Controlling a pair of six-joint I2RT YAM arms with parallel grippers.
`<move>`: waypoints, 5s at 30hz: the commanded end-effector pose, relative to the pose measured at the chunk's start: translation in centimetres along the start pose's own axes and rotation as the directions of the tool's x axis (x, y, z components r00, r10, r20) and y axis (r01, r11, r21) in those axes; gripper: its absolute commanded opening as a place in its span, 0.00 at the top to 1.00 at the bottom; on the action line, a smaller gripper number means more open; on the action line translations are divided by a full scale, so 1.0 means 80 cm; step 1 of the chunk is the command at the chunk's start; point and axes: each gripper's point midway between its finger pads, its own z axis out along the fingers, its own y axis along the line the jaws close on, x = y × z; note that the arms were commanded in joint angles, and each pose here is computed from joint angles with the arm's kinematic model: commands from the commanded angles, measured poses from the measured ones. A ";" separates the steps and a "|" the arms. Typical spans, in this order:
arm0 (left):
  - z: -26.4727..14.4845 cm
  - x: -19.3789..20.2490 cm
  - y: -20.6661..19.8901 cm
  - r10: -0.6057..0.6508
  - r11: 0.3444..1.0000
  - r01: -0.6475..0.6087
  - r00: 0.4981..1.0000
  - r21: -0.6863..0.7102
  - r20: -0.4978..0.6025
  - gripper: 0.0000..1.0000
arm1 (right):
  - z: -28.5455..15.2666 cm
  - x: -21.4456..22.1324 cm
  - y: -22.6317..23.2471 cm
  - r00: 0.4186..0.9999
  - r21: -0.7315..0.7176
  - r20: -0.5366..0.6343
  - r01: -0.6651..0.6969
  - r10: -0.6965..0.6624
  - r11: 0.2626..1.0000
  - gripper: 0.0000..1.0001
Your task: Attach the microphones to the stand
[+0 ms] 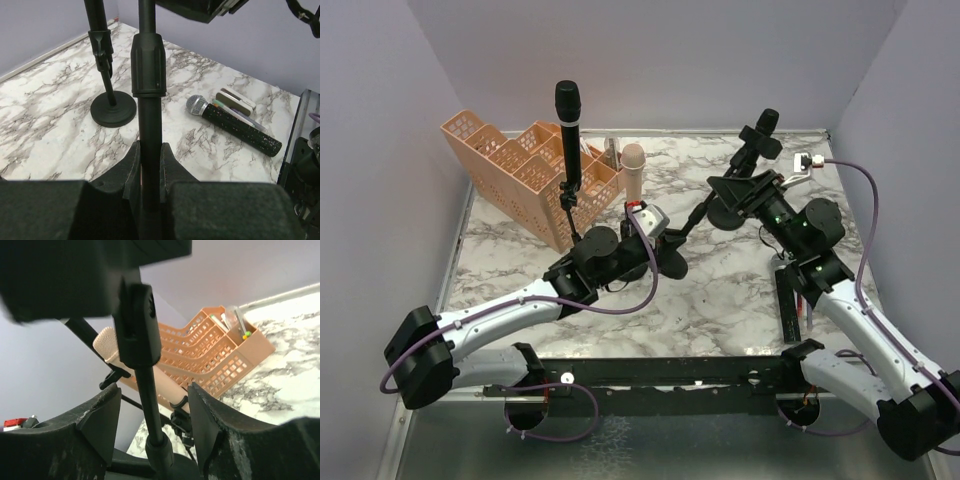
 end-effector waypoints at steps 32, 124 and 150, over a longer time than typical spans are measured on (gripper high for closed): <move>-0.098 -0.088 -0.019 -0.222 0.975 0.212 0.937 0.065 0.269 0.18 | -0.010 0.075 0.045 0.779 -0.576 0.135 0.564 -0.612 0.591 0.99; 0.007 -0.063 -0.012 0.207 0.836 -0.190 0.978 0.515 0.024 0.47 | -0.080 0.076 -0.030 0.988 0.018 -0.148 0.043 -0.040 0.999 0.54; 0.002 -0.067 0.018 0.168 0.930 -0.157 0.986 0.331 -0.003 0.80 | -0.101 0.038 -0.169 0.971 0.641 -0.185 0.236 -0.152 0.731 0.39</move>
